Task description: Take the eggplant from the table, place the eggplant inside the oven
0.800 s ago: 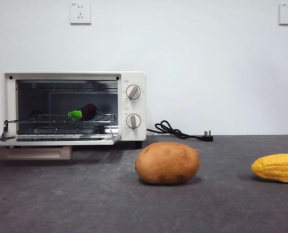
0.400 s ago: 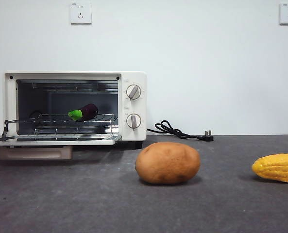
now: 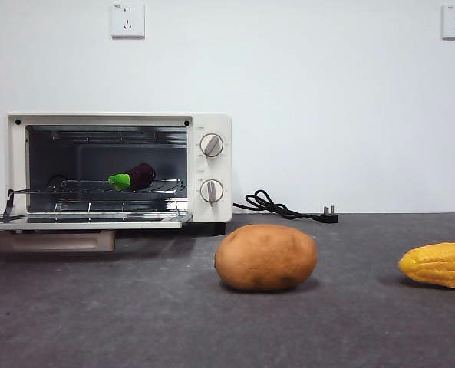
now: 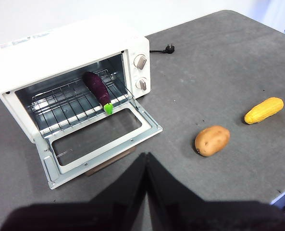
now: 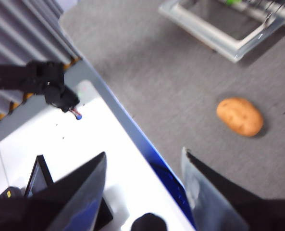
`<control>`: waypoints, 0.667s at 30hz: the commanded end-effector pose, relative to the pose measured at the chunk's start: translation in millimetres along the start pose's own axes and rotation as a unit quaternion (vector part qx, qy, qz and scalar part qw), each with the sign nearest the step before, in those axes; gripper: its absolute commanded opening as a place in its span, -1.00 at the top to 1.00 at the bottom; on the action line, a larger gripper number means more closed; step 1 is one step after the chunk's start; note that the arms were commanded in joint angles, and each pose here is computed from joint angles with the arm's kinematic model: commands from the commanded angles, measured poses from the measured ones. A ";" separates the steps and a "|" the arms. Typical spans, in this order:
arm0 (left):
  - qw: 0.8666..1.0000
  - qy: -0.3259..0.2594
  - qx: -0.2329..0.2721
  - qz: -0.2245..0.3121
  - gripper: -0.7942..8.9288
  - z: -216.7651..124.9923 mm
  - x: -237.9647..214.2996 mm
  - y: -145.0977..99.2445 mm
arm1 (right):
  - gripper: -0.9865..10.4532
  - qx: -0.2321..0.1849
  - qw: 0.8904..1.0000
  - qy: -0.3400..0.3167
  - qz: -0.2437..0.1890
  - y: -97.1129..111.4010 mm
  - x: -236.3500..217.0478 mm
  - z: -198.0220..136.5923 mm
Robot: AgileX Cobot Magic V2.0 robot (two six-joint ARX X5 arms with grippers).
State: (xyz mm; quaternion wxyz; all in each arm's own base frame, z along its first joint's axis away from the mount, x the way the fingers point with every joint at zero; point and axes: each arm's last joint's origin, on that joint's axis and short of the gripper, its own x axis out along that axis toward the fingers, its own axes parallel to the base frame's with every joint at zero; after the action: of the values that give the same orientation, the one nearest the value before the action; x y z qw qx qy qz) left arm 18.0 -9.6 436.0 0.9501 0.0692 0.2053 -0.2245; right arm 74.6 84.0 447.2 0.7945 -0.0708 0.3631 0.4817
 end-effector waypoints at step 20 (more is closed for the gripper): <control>1.000 0.000 -0.012 0.003 0.85 9.1 53.4 6.9 | 0.85 -0.010 1.000 0.010 0.002 0.7 -1.7 -5.0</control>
State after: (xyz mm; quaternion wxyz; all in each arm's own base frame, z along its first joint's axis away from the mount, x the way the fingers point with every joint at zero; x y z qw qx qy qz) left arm 61.5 -24.8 426.0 0.9521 0.0627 0.1998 -0.2230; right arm 72.4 81.9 447.1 0.7944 -0.0763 0.3564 0.4858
